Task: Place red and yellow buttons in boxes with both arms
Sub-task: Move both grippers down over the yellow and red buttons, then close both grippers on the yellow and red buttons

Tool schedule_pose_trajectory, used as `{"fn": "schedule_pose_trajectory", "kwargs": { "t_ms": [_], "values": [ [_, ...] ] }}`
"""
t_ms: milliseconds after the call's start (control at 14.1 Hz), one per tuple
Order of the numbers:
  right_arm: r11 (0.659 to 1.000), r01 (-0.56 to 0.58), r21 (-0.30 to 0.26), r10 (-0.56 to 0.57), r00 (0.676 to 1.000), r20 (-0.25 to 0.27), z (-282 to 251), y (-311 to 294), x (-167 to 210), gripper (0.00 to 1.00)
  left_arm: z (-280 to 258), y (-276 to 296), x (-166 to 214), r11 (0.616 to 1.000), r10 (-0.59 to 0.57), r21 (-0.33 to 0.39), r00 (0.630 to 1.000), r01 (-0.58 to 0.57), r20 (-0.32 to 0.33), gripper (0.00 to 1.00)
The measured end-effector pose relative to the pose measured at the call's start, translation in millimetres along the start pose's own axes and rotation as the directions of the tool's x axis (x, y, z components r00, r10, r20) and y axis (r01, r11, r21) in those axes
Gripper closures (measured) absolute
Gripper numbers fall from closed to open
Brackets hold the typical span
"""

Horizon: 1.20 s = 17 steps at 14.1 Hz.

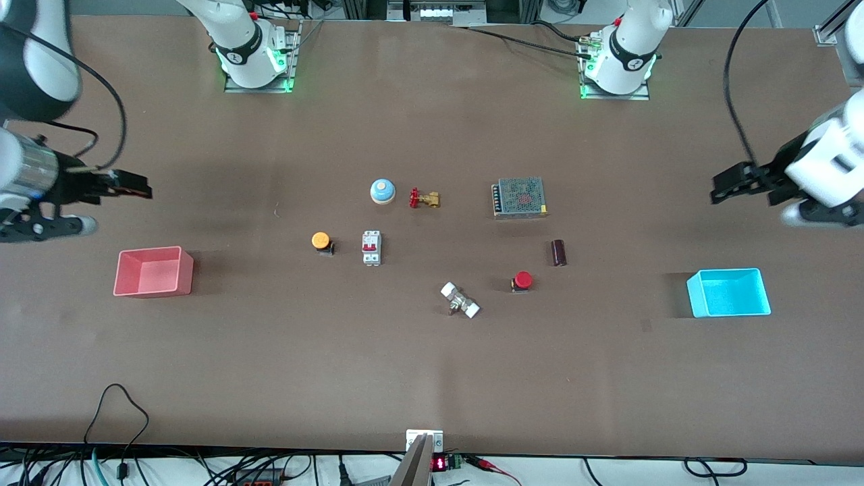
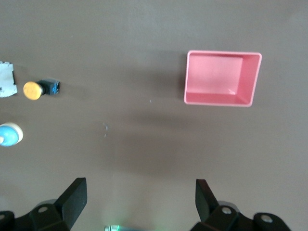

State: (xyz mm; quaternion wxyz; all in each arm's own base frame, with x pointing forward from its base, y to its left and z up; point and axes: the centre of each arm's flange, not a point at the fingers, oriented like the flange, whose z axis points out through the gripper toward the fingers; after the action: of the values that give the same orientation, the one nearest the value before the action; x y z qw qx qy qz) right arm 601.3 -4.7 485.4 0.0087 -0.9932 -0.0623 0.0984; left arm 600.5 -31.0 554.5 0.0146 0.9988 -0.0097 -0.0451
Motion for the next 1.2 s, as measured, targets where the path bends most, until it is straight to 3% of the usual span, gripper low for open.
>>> {"fn": "schedule_pose_trajectory", "kwargs": {
  "t_ms": [283,637,920,1204],
  "values": [
    [1.000,-0.021,-0.015,0.019,0.997,-0.072,69.8,-34.4,12.6,0.00,65.1,16.4,36.2,1.000,0.028,-0.002,0.996,-0.028,0.086,0.00],
    [0.999,-0.040,-0.028,0.036,0.987,-0.155,127.3,-162.8,11.0,0.00,158.7,50.0,81.9,0.997,0.068,-0.037,0.981,-0.062,0.184,0.00],
    [0.997,-0.081,-0.013,0.077,0.979,-0.188,165.8,-214.2,18.6,0.00,216.1,125.3,94.2,0.992,0.073,-0.113,0.980,-0.053,0.183,0.00],
    [0.985,-0.174,0.013,0.173,0.963,-0.206,211.2,-233.5,31.8,0.00,238.9,201.9,88.1,0.993,-0.043,-0.105,0.988,0.060,0.151,0.00]
  ]
}}
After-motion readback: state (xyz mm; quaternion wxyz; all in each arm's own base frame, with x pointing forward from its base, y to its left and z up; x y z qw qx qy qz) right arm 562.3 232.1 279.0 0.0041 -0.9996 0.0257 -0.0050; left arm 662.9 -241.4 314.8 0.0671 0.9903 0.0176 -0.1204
